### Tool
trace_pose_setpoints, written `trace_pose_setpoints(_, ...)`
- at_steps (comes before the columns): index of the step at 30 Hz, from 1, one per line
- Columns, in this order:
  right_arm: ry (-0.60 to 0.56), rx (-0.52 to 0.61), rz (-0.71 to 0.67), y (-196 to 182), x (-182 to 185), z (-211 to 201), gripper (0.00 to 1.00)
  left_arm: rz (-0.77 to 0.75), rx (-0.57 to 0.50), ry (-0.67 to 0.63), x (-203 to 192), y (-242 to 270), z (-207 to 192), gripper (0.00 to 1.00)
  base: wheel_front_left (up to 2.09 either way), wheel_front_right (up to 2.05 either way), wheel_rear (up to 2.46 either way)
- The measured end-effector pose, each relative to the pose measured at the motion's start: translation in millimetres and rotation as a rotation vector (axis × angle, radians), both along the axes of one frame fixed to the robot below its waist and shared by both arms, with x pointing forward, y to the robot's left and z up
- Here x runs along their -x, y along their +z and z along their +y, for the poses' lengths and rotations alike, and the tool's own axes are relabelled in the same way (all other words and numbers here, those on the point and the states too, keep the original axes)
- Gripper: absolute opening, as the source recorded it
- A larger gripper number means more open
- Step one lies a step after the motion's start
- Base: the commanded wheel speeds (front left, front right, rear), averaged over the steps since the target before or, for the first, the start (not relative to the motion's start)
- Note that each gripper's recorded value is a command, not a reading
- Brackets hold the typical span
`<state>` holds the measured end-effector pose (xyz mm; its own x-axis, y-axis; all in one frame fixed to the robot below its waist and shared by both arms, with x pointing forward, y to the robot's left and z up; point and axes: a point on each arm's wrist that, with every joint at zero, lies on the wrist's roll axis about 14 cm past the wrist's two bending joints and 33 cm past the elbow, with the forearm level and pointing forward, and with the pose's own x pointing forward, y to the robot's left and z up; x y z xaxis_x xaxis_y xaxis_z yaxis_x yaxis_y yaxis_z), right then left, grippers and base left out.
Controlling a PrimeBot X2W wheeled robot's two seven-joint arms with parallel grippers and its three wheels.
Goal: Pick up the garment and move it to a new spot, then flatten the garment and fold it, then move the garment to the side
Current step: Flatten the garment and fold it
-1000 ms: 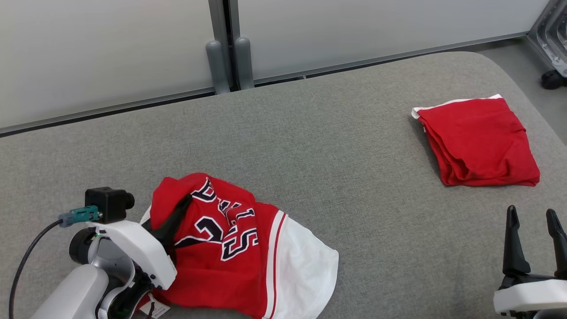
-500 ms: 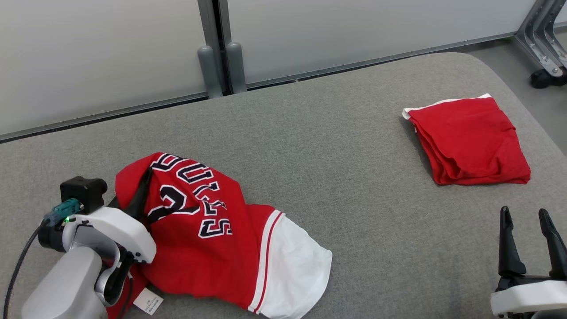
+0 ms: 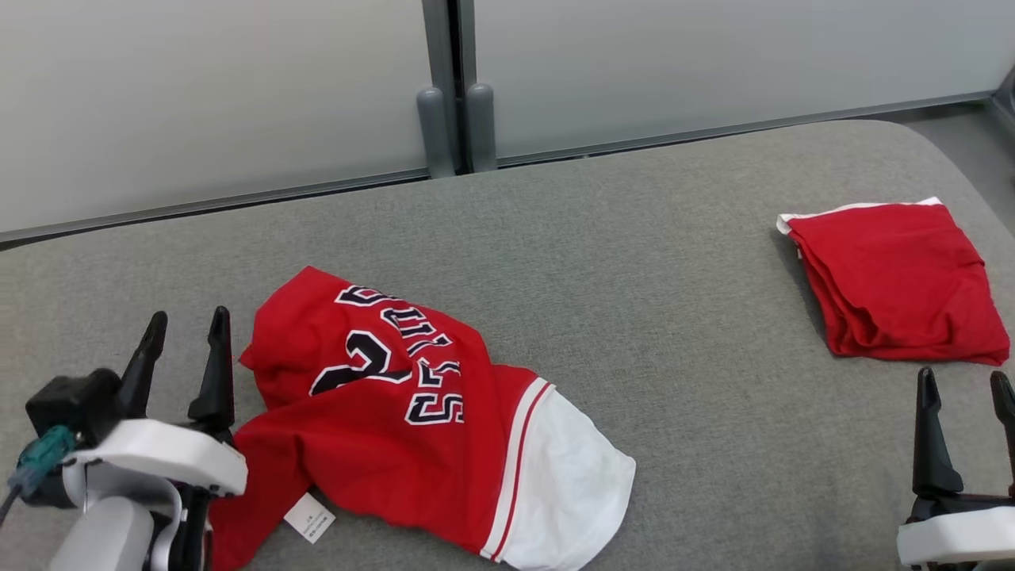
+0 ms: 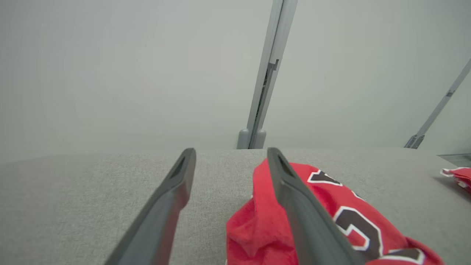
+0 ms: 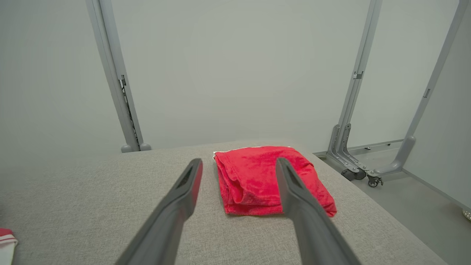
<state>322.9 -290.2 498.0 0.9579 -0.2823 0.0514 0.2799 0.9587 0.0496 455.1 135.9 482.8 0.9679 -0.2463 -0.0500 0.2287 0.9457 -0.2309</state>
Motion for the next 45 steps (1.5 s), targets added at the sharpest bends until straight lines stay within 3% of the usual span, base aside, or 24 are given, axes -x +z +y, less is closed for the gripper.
trace_pose_setpoints(6,0.054,0.036,-0.044,15.8,-13.4,13.7,1.0,-0.06,0.026,0.156,58.7,9.9,26.6,1.0,0.0,0.0,0.0)
trace_pose_setpoints(11,0.115,0.039,-0.064,21.2,-18.4,32.5,1.0,-0.014,0.031,0.249,113.0,-7.6,44.1,1.0,0.0,0.0,0.0)
trace_pose_setpoints(22,0.284,-0.017,-0.031,6.0,-26.1,88.2,1.0,-0.044,-0.043,0.437,171.3,-4.6,105.8,1.0,0.0,0.0,0.0)
trace_pose_setpoints(40,0.319,-0.028,-0.023,3.1,-28.1,100.1,1.0,-0.038,-0.041,0.399,174.1,-9.5,101.5,1.0,0.0,0.0,0.0)
trace_pose_setpoints(45,0.34,-0.094,-0.013,-3.5,-28.3,109.6,1.0,-0.028,-0.032,0.36,170.1,-12.7,88.9,1.0,0.0,0.0,0.0)
